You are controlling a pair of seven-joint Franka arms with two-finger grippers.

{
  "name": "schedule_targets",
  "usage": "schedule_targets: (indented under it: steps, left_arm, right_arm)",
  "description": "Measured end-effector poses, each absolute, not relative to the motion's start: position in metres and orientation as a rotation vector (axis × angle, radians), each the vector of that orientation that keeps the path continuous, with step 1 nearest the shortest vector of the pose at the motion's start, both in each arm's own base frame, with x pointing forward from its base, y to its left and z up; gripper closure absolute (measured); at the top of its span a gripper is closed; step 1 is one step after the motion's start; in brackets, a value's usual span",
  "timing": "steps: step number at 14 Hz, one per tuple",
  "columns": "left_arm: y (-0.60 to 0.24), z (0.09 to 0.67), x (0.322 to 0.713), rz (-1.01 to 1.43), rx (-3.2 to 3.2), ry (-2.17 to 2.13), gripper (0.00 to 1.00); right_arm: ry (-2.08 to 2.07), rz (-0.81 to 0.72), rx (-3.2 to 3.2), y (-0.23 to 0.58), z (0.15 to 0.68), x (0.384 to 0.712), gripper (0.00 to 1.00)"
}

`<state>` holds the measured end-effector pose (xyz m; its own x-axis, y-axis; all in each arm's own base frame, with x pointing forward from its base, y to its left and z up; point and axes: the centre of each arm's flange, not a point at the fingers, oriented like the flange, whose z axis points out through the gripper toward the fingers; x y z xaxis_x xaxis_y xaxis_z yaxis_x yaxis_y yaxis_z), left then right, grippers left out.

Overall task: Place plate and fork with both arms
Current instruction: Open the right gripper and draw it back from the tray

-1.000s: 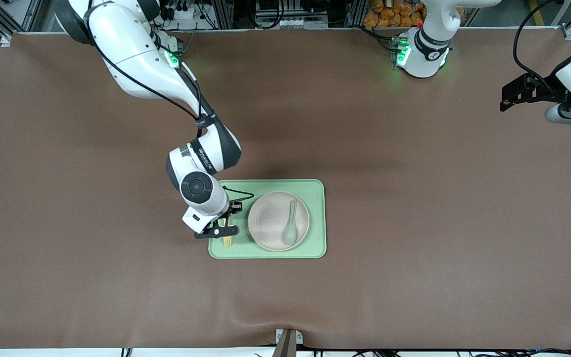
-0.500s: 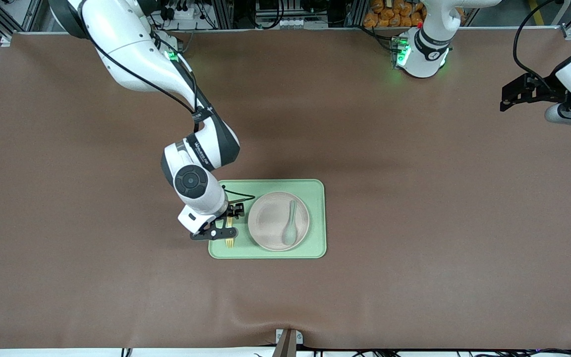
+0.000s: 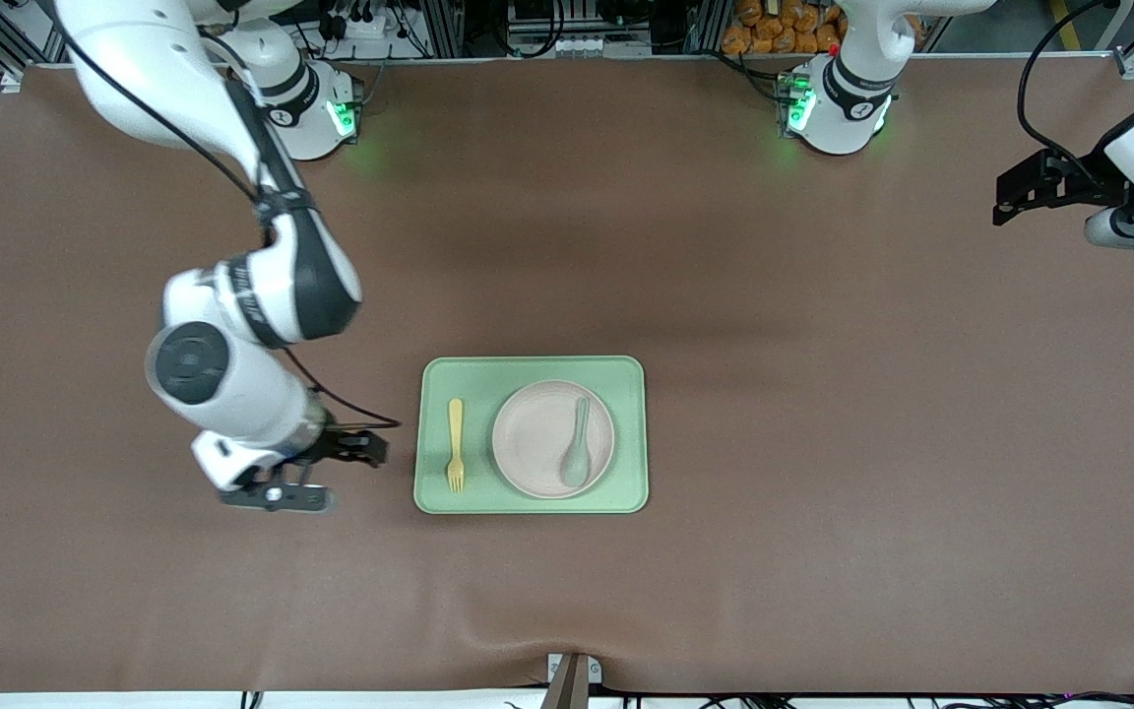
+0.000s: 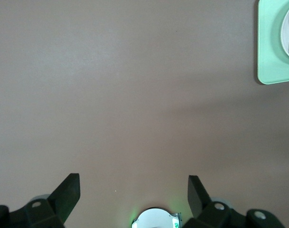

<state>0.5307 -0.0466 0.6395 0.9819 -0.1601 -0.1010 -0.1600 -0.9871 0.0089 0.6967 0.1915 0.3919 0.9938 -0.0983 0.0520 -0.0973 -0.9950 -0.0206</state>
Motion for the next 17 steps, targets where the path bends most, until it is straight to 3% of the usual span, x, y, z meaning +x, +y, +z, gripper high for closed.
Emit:
schedule_targets:
  steps: [8, 14, 17]
  left_arm:
    - [-0.047, 0.640, 0.532, -0.143, 3.127, -0.251, 0.00]
    - [-0.047, 0.640, 0.532, -0.143, 3.127, -0.252, 0.00]
    - [-0.047, 0.640, 0.532, -0.144, 3.127, -0.252, 0.00]
  right_arm:
    - [0.266, -0.017, -3.125, 0.041, 0.493, 0.681, 0.00]
    - [0.329, 0.097, -3.127, -0.009, 0.570, 0.631, 0.00]
    - [0.328, 0.053, -3.124, -0.015, 0.618, 0.602, 0.00]
